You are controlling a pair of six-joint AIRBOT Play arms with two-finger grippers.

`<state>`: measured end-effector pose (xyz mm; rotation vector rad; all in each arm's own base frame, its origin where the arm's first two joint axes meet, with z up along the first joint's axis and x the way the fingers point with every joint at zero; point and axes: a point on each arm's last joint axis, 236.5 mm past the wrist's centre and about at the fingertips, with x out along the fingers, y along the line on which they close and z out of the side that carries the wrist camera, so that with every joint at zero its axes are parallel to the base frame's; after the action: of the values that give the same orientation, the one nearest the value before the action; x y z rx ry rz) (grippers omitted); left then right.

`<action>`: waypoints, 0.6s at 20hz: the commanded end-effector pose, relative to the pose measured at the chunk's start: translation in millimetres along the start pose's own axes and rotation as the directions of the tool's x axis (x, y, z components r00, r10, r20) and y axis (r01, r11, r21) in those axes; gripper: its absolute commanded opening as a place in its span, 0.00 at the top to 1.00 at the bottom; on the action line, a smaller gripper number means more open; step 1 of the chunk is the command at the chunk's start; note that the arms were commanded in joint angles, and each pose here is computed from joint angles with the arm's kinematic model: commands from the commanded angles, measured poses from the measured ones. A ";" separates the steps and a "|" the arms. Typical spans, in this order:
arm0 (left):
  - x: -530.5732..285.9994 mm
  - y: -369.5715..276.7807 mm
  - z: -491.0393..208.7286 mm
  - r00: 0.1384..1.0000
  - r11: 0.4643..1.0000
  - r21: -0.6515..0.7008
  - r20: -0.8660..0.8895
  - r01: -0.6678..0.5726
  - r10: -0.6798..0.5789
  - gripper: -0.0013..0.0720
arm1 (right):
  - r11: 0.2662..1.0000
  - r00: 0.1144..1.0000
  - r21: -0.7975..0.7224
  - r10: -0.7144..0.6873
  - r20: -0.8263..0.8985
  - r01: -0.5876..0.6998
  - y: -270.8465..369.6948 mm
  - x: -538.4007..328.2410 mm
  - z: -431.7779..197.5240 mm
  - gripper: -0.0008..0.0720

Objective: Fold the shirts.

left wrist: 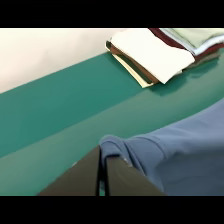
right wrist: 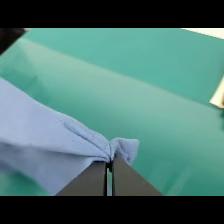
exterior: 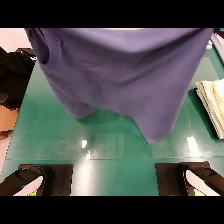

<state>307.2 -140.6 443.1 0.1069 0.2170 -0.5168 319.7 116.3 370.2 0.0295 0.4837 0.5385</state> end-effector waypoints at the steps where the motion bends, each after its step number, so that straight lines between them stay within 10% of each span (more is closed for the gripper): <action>1: 6.2 -3.2 -24.4 0.996 1.000 -0.010 -0.088 0.019 -0.020 0.95 | 0.999 0.996 0.007 0.053 -0.075 -0.053 5.9 24.0 -9.8 0.97; 12: -125.1 -15.3 69.9 0.958 0.996 0.047 0.280 -0.077 0.061 0.95 | 0.985 0.947 -0.092 -0.111 0.303 0.145 25.9 -92.2 48.9 0.97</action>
<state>248.1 -116.3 501.1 0.1068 0.0486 -0.4716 284.8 114.9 421.4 -0.0186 0.3011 0.5040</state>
